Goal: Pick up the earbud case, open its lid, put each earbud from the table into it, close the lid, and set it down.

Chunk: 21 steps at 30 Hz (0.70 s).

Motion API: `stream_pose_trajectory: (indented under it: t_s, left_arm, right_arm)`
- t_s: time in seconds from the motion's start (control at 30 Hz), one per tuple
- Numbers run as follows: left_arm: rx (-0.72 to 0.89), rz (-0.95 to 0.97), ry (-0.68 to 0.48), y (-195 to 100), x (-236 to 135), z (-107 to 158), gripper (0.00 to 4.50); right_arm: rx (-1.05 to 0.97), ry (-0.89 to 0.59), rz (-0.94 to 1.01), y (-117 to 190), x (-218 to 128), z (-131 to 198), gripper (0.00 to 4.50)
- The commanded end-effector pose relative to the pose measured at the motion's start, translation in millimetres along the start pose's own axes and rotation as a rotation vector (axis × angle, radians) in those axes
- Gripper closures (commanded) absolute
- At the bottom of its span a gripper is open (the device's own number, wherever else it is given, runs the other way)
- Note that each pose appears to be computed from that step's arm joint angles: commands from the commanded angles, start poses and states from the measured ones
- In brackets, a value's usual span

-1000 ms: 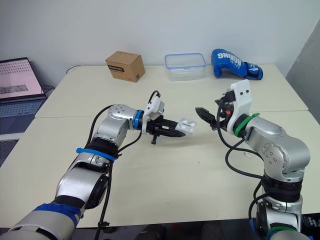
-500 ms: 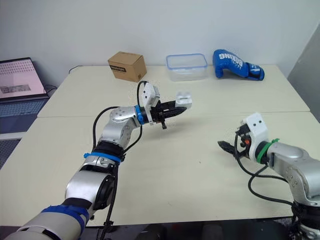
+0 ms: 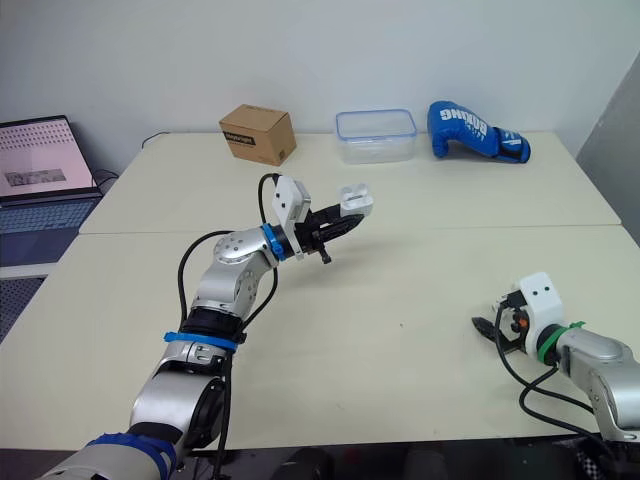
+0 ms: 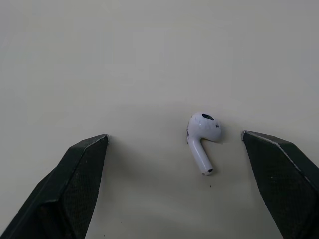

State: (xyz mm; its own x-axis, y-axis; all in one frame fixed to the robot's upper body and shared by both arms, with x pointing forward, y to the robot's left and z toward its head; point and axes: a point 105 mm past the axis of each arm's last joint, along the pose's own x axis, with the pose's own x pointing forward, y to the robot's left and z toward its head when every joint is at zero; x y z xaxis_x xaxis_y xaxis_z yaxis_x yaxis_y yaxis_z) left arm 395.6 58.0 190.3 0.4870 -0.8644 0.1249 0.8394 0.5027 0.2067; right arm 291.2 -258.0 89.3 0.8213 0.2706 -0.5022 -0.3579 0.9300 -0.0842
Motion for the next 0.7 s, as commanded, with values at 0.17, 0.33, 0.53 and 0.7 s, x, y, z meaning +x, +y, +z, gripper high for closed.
stream_pose_trajectory:
  t_s: [0.17, 0.33, 0.53, 0.7]
  left_arm:
    - [0.030, -0.007, -0.051, -1, 3, 17, 3.76]
    - [0.028, -0.010, -0.052, -1, 3, 18, 3.76]
    - [0.022, -0.007, -0.057, -2, 6, 18, 3.76]
    - [0.006, 0.017, -0.060, -2, 3, 13, 3.76]
  right_arm:
    - [0.019, 0.002, -0.007, -4, 2, 0, 0.38]
    - [0.016, 0.014, 0.006, 1, 3, -4, 1.97]
    - [0.035, 0.013, 0.007, -1, 2, -6, 4.11]
    - [-0.149, 0.145, 0.085, -9, -24, -12, 4.10]
